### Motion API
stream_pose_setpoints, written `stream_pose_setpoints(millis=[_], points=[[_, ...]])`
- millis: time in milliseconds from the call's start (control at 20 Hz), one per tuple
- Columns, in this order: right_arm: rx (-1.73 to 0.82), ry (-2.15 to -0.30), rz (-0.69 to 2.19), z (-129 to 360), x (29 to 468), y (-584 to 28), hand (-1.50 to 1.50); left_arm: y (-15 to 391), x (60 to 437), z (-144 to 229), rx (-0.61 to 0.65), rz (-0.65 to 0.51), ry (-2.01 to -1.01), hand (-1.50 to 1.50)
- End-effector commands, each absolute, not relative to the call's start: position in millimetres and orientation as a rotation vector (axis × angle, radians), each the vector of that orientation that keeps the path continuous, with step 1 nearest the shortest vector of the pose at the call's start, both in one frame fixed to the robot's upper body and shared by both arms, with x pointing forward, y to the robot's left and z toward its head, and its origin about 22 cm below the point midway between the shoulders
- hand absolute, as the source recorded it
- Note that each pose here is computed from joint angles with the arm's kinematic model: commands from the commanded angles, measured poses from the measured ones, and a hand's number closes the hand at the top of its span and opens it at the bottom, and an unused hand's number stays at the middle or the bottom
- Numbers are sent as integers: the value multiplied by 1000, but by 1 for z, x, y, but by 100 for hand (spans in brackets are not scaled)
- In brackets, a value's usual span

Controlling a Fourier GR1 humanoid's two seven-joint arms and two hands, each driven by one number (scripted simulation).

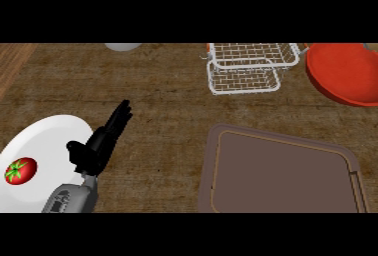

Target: Pick the can from the tray and place it in the tiered basket

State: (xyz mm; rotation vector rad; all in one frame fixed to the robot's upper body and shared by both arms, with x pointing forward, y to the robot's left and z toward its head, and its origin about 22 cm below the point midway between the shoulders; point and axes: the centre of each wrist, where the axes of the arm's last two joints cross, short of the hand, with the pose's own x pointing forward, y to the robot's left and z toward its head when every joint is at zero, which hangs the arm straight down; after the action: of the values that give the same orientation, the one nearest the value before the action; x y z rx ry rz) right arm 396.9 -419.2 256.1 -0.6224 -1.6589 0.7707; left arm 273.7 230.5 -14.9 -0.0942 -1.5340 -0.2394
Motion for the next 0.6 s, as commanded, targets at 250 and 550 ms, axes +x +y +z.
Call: stream_pose_setpoints(millis=[250, 550], points=[[-566, -1662, 748, 315, 443, -320, 150, 233, 281, -18, -98, -245, -1544, 0], [-522, -1609, 763, 309, 464, -265, 150, 231, 283, -6, -82, -252, -1538, 0]])
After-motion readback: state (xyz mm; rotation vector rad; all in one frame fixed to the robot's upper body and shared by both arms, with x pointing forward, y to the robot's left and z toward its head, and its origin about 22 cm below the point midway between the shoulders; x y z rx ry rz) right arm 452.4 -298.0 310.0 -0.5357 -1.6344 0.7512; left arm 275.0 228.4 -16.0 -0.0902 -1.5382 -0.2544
